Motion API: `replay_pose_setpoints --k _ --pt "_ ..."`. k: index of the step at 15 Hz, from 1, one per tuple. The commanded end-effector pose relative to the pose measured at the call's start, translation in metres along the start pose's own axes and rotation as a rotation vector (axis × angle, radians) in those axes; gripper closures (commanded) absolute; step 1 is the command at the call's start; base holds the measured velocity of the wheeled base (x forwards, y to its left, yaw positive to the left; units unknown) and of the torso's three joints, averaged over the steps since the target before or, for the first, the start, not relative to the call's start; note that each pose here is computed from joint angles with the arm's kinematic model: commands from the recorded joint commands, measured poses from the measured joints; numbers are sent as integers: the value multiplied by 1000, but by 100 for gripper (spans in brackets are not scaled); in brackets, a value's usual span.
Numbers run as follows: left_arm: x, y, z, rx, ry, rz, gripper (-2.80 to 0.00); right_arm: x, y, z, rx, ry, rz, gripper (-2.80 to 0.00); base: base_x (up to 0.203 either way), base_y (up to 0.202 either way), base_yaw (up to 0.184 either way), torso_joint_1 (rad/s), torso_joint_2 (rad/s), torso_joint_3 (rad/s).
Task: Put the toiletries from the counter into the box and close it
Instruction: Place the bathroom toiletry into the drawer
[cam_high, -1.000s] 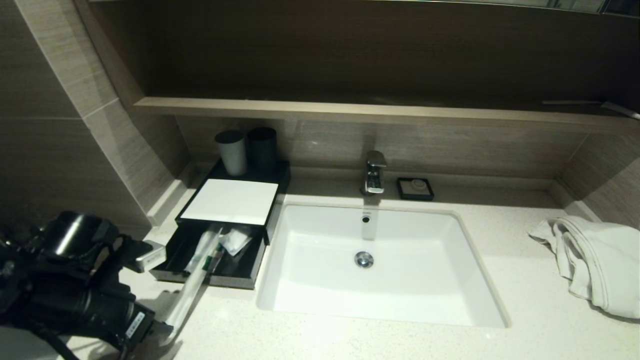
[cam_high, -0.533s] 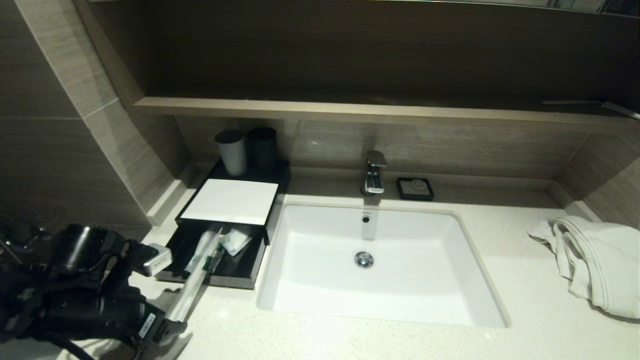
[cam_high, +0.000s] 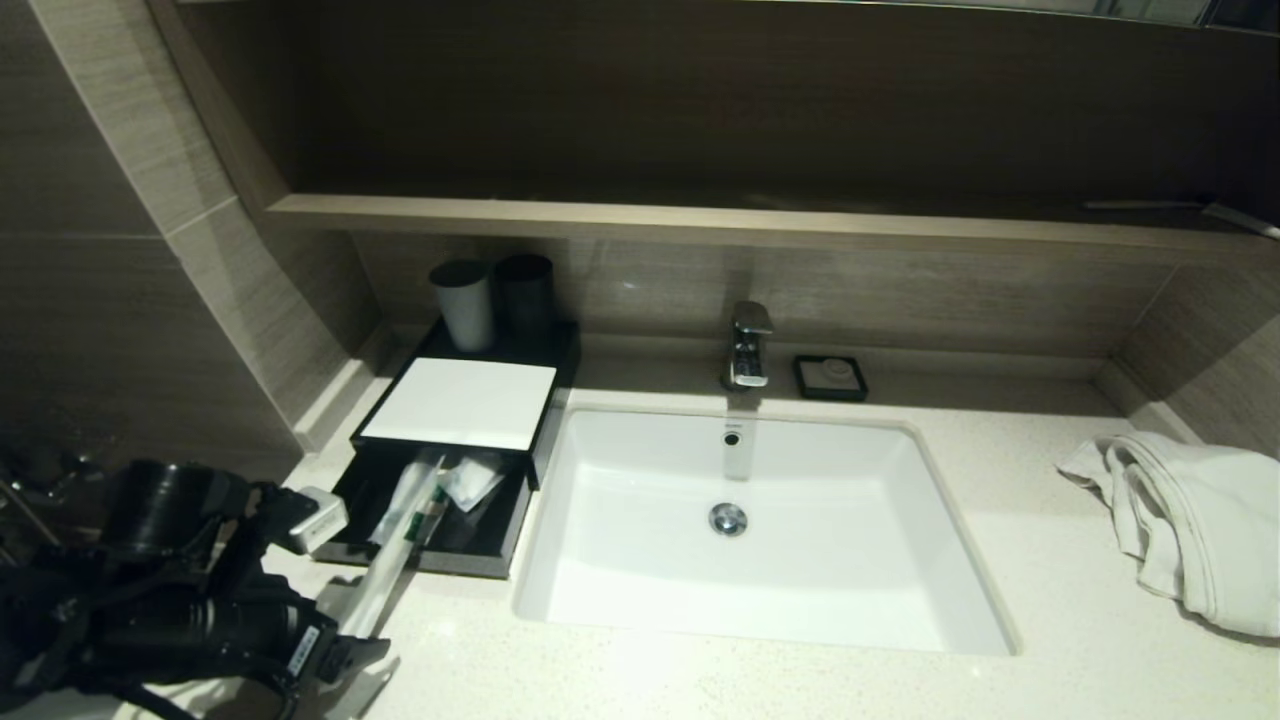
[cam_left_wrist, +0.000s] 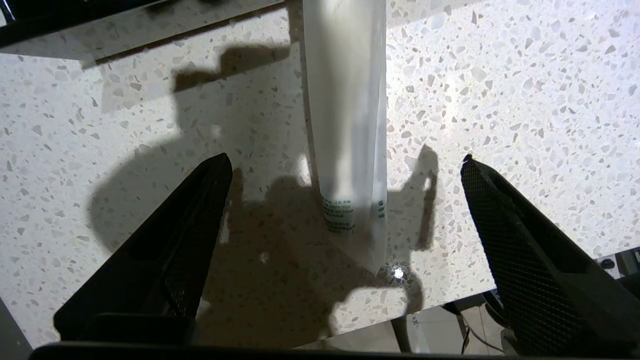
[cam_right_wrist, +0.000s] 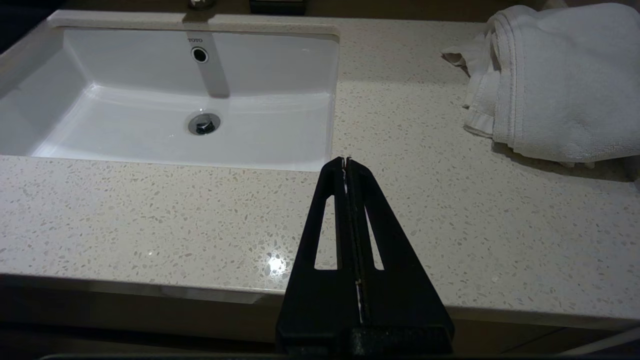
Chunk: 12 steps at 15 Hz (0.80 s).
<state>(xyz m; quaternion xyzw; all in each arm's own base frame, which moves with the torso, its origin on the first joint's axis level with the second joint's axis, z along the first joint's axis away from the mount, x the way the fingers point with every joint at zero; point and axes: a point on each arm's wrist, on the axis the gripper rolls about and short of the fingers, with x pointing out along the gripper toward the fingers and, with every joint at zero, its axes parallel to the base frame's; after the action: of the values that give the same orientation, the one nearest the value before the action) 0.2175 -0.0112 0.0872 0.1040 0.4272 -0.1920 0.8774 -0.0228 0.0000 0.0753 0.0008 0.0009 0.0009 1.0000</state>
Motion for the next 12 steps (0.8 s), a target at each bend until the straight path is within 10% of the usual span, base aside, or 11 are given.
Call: replay_pose_setpoints --k 1,11,12 --pt "4 1 -1 -1 15 -5 -280 0 0 0 0 0 0 0 0 0 0 0 0 0" --pt "12 2 -1 2 -11 2 -280 0 0 0 0 0 0 0 0 0 0 0 0 0" --pt "12 3 -1 2 -11 2 0 0 0 0 0 0 1 0 0 0 0 0 0 0"
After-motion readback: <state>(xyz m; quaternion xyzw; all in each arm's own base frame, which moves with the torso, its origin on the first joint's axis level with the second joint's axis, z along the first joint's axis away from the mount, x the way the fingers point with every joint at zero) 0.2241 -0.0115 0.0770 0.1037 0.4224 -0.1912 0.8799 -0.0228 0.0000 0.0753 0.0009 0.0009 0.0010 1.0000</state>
